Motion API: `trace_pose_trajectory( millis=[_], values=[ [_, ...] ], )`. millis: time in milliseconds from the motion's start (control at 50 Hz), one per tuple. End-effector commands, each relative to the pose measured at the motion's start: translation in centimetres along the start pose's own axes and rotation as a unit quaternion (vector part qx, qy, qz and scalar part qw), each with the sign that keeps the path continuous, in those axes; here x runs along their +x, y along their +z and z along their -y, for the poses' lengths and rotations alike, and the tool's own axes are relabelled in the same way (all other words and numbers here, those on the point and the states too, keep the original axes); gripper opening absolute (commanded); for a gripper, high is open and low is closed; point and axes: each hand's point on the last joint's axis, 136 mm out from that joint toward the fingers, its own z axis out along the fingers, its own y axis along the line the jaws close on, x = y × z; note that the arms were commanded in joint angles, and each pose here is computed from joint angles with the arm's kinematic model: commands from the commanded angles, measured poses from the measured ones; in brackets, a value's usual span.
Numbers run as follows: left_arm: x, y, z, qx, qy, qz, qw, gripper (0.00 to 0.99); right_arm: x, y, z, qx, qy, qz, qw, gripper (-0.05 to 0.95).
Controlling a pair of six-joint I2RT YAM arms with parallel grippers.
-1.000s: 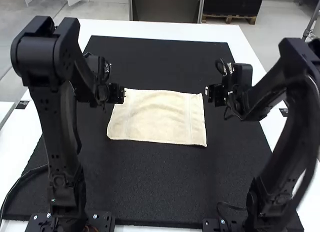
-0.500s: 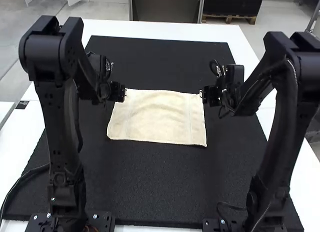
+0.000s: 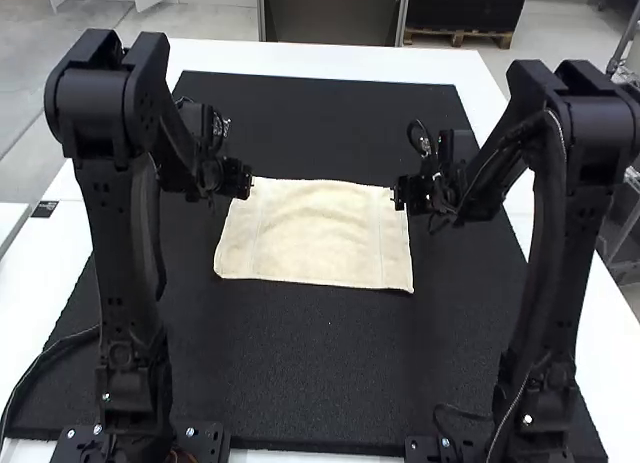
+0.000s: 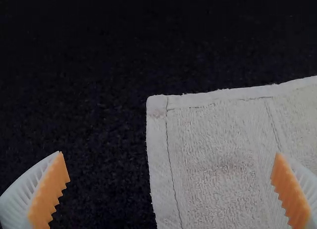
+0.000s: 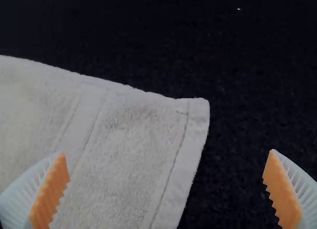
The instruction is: Fold the towel.
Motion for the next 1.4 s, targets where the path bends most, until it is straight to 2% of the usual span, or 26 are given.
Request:
trace_pose_trajectory(
  millis=[0, 520, 1380],
  values=[
    [-1.2, 0.5, -0.4, 0.005, 0.009, 0.013, 0.9999, 0.957, -1.2, 0.6, -1.0, -0.017, 0.0, 0.01, 1.0, 0.91],
    [0.1, 3.0, -0.5, 0.01, 0.005, -0.006, 0.9999, 0.957, 0.2, 2.7, -1.2, -0.03, 0.007, -0.015, 0.999, 0.91],
    [0.7, 3.6, -0.6, 0.011, 0.009, -0.013, 0.9998, 0.954, 0.5, 4.6, -1.1, -0.033, 0.015, -0.022, 0.999, 0.91]
  ],
)
